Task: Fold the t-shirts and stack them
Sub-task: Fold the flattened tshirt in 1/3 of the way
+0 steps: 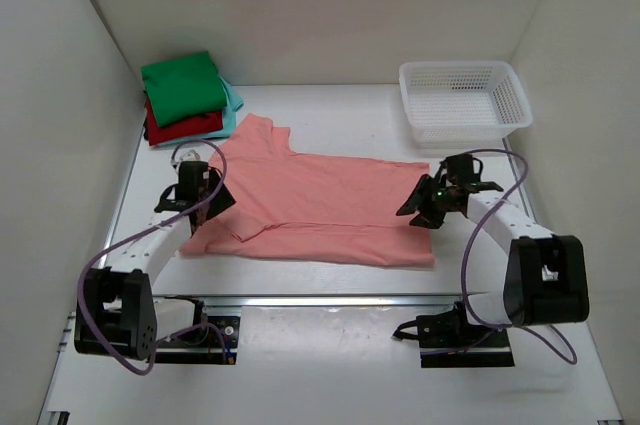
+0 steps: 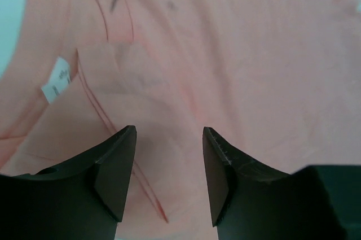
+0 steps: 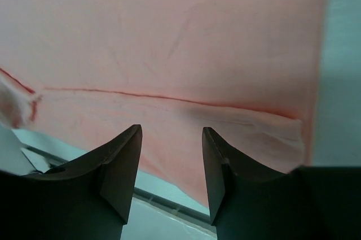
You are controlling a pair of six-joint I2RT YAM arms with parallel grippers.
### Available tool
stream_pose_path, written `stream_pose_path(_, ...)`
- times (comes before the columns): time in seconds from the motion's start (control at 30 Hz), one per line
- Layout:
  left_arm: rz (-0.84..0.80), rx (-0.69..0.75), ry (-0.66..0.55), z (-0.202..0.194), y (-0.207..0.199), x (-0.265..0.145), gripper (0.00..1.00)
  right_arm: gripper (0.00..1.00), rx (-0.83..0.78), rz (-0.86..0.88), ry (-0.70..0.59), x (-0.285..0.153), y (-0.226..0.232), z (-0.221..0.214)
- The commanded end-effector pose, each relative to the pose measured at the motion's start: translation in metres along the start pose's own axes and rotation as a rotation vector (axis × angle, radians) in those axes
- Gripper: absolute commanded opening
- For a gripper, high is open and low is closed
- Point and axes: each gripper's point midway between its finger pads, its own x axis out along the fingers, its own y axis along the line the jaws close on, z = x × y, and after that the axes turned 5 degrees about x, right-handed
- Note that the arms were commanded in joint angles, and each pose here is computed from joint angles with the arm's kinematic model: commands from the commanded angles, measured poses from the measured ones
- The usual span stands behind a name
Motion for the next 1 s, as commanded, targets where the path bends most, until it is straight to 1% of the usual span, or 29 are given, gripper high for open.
stream_pose_path(0.0,0.013,0.071,0.101,-0.039,0.002,0.011,0.61,0.44,-0.115,-0.013,0.017,0.021,0.003,-0.007)
stream_pose_path(0.03,0.029,0.086,0.114,-0.047,0.005,0.012,0.6,0.45,-0.114,-0.048,0.028,0.026,-0.006,-0.009)
stream_pose_path(0.1,0.08,0.103,0.202,-0.072,0.018,0.013,0.58,0.46,-0.114,-0.094,0.04,0.03,-0.017,-0.012)
stream_pose_path(0.13,0.095,0.103,0.227,-0.079,0.023,0.012,0.57,0.46,-0.113,-0.127,0.055,0.031,-0.026,-0.015)
stream_pose_path(0.23,0.135,0.107,0.339,-0.109,0.038,0.001,0.55,0.47,-0.104,-0.181,0.11,0.03,-0.043,-0.026)
stream_pose_path(0.3,0.133,0.101,0.411,-0.128,0.046,-0.008,0.55,0.47,-0.102,-0.205,0.138,0.029,-0.053,-0.032)
stream_pose_path(0.33,0.146,0.099,0.42,-0.131,0.05,-0.013,0.53,0.47,-0.093,-0.209,0.147,0.029,-0.055,-0.035)
stream_pose_path(0.4,0.141,0.101,0.442,-0.14,0.051,-0.021,0.54,0.48,-0.091,-0.222,0.164,0.025,-0.065,-0.043)
stream_pose_path(0.53,0.128,0.039,0.5,-0.16,0.051,-0.035,0.53,0.47,-0.085,-0.232,0.156,0.021,-0.072,-0.042)
stream_pose_path(0.6,0.122,0.06,0.542,-0.172,0.051,-0.043,0.53,0.48,-0.084,-0.25,0.167,0.018,-0.076,-0.041)
stream_pose_path(0.7,0.122,0.067,0.564,-0.179,0.054,-0.053,0.53,0.48,-0.086,-0.265,0.18,0.014,-0.08,-0.041)
stream_pose_path(0.73,0.107,0.057,0.538,-0.174,0.051,-0.054,0.53,0.47,-0.089,-0.275,0.19,0.012,-0.081,-0.044)
stream_pose_path(0.8,0.103,0.021,0.524,-0.17,0.051,-0.059,0.54,0.48,-0.085,-0.278,0.195,0.009,-0.083,-0.046)
stream_pose_path(0.87,0.085,0.022,0.484,-0.154,0.044,-0.064,0.53,0.48,-0.091,-0.257,0.202,0.003,-0.077,-0.046)
stream_pose_path(0.93,0.081,0.047,0.465,-0.138,0.037,-0.073,0.56,0.48,-0.098,-0.242,0.172,-0.003,-0.066,-0.035)
stream_pose_path(0.97,0.053,0.042,0.433,-0.119,0.024,-0.075,0.57,0.48,-0.108,-0.221,0.151,-0.008,-0.057,-0.03)
